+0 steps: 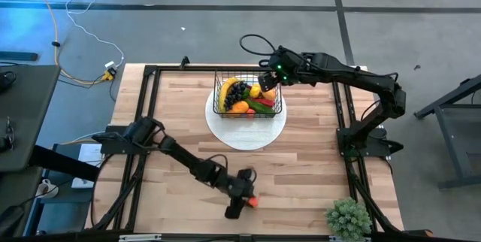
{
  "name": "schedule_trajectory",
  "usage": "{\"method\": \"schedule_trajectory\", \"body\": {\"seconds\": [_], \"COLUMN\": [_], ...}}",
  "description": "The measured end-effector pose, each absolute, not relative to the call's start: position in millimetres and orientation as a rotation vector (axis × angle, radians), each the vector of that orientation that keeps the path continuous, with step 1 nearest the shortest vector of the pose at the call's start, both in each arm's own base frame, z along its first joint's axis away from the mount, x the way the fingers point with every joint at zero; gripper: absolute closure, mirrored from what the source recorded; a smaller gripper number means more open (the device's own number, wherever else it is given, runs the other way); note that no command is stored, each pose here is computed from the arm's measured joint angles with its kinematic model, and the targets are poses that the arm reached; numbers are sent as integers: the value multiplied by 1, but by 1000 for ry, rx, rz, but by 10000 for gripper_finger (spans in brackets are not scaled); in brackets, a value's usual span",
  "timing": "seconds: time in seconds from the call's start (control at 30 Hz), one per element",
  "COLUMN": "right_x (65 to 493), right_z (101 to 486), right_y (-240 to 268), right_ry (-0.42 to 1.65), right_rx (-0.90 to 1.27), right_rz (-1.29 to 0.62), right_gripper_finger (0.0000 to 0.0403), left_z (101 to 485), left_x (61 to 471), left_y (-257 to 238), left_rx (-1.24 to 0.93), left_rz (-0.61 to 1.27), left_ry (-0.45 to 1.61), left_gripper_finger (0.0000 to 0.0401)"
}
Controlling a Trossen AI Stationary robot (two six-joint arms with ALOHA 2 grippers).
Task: Build produce basket
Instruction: Put the orange into the black wire basket
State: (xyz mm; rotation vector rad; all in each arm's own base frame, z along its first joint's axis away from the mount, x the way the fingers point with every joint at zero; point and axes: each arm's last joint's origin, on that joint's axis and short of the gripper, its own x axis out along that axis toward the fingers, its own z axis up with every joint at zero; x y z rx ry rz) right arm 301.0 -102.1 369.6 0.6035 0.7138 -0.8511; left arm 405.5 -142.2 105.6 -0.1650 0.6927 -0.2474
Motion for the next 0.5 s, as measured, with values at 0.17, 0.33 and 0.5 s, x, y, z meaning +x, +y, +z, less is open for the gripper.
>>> {"method": "schedule_trajectory", "body": {"seconds": [0.17,0.33,0.5], "right_x": [297,287,275], "right_z": [373,383,398], "right_y": [-103,-104,-104], "right_ry": [699,645,556], "right_rx": [567,540,554], "right_rz": [-890,-936,-962], "right_gripper_finger": [149,149,149], "left_z": [130,153,179], "left_x": [408,408,406], "left_y": [-113,-73,-25], "left_rx": [-111,-53,-13], "left_rz": [-185,-116,-28], "left_ry": [680,693,666], "left_gripper_finger": [286,286,286]}}
